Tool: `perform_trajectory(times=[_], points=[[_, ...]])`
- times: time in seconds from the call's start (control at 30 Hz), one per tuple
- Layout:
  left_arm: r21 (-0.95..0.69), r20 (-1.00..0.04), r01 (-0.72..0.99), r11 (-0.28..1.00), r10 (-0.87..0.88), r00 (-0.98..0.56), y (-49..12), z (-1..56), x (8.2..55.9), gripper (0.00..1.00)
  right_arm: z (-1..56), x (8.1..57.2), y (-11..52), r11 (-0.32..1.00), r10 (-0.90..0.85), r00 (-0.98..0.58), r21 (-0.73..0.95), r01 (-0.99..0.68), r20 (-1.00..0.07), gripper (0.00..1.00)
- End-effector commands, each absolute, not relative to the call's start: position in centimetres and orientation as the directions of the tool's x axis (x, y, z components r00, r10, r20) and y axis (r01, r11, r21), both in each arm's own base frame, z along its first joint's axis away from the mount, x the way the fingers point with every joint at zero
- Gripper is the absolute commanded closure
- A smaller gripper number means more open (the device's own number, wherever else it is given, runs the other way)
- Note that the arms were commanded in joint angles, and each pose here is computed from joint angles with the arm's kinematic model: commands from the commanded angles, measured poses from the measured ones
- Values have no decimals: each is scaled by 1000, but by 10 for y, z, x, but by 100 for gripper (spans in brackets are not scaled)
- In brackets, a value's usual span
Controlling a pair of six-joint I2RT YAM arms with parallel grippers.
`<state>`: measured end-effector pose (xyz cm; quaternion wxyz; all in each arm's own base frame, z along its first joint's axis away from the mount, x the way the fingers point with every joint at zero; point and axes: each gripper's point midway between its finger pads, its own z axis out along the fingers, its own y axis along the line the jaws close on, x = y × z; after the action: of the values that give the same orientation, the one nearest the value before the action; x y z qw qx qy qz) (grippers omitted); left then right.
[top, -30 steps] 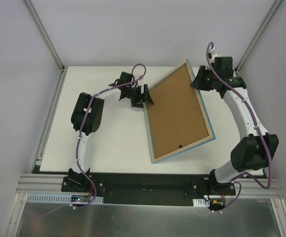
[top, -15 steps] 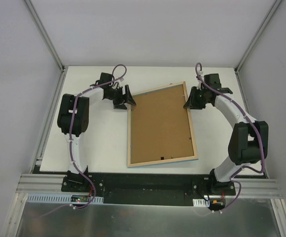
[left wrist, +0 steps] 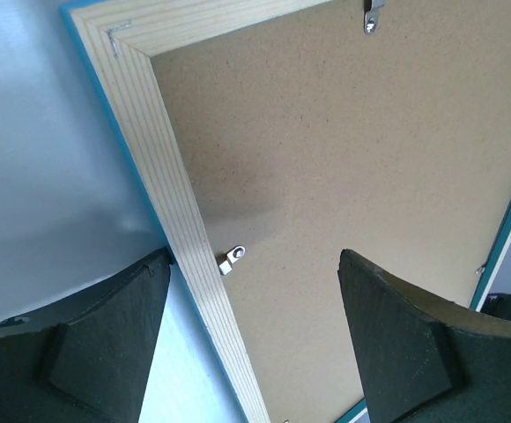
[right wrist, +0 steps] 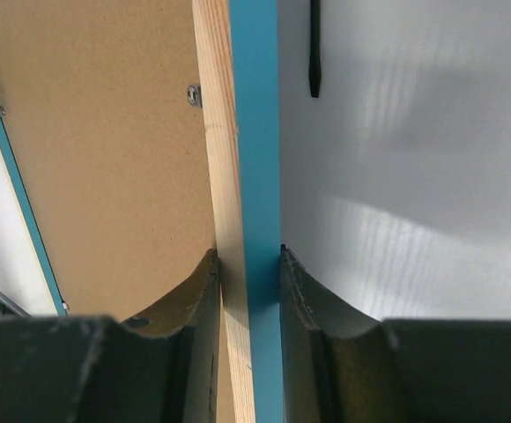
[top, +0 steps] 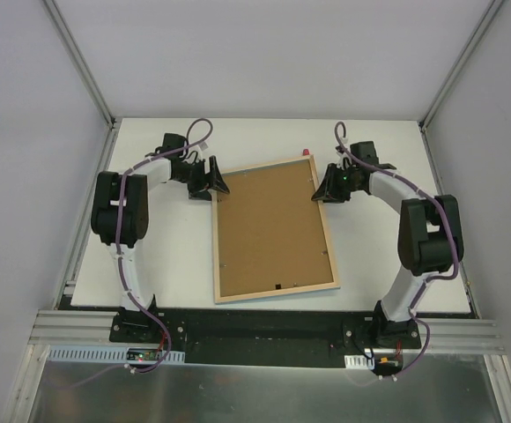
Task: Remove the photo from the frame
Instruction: Turn over the photo frame at the center of the board.
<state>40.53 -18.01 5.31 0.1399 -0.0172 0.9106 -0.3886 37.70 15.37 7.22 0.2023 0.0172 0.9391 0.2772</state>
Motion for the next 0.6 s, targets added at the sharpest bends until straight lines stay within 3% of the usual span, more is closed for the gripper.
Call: perform_trajectory(times=[0.0,0.57], points=[[-719,-285,120,685,-133,-949,-165,77,401,25,60,374,182,840,80,-922,523,-143,-380,100],[-678,-314,22,735,-262,-913,-99,87,426,25,23,375,237,844,-46,-946,494,-208,-321,98]])
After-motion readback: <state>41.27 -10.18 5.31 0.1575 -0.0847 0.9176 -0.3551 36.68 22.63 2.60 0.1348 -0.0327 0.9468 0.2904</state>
